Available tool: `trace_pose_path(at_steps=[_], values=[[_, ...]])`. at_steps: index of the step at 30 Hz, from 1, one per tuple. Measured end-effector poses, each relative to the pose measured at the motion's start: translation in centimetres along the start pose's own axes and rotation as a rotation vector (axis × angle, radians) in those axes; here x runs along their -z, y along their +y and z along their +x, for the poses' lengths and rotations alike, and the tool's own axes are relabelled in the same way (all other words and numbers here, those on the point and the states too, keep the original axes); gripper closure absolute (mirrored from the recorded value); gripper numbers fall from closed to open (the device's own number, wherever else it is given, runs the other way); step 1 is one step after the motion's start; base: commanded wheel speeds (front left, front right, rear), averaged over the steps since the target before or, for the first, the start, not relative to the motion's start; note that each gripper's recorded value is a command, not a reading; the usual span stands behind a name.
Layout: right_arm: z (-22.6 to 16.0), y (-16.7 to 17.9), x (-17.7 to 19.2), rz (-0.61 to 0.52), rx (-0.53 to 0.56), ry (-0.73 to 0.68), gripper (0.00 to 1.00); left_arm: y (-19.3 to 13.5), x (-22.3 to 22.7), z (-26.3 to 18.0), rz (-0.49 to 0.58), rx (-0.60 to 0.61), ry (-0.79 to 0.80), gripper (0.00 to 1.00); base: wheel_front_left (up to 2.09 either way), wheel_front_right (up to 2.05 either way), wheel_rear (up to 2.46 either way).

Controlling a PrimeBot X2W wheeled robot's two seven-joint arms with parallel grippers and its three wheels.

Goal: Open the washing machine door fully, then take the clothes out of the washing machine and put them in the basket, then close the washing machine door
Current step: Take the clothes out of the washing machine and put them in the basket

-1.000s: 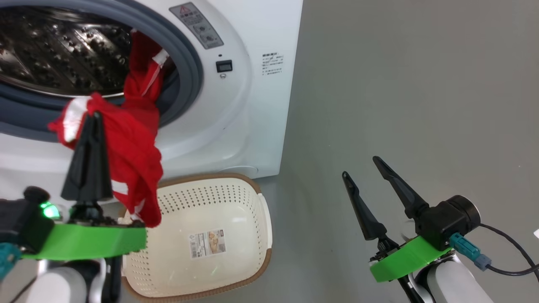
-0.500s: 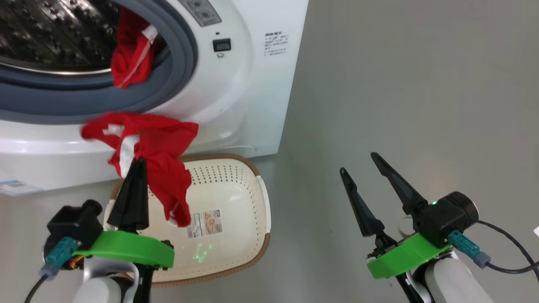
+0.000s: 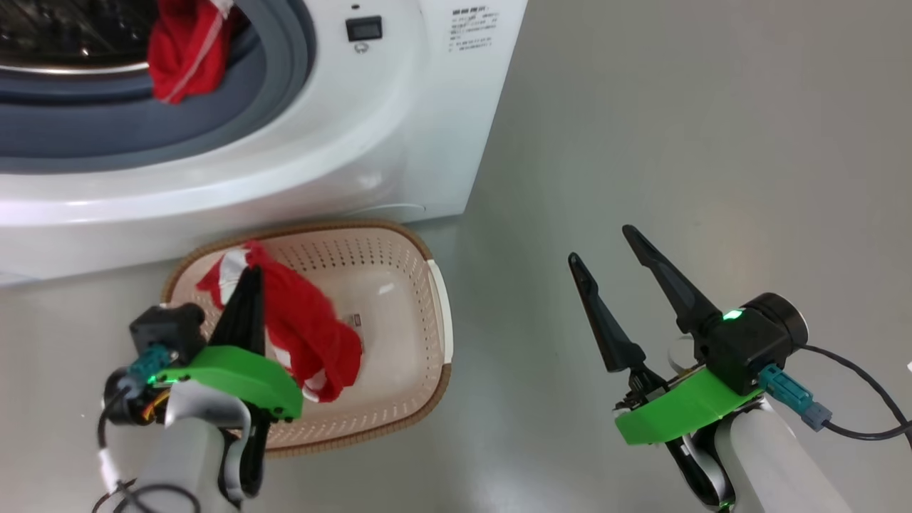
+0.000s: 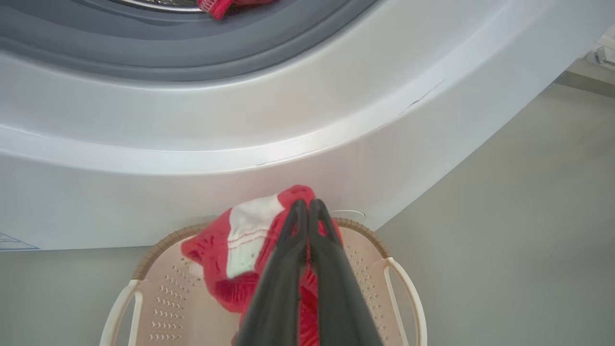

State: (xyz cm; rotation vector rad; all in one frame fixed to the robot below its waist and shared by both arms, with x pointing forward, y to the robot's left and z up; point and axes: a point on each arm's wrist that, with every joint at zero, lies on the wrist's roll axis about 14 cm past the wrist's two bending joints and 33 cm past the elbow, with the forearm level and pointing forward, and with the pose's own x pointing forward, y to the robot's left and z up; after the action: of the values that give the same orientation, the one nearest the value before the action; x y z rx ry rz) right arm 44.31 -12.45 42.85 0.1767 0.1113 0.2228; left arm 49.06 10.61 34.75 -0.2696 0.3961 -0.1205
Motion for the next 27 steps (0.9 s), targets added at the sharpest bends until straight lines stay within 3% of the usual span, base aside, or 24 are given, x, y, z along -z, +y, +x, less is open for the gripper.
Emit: trace_pose_path(at_steps=[14, 21, 27], values=[[1.1, -0.2, 2.0, 0.004, -0.008, 0.043, 0.0, 1.5, 8.4, 2.1, 0.025, -0.03, 0.299, 1.0, 0.0, 0.0, 0.0], [1.5, -0.8, 3.1, 0.002, -0.001, 0.067, 0.0, 2.3, 13.1, 1.9, 0.02, -0.056, 0.527, 1.0, 0.0, 0.0, 0.0], [1.7, -1.3, 3.7, -0.003, 0.007, 0.082, 0.0, 2.4, 15.1, 2.0, 0.025, -0.052, 0.613, 0.99, 0.0, 0.0, 0.0]])
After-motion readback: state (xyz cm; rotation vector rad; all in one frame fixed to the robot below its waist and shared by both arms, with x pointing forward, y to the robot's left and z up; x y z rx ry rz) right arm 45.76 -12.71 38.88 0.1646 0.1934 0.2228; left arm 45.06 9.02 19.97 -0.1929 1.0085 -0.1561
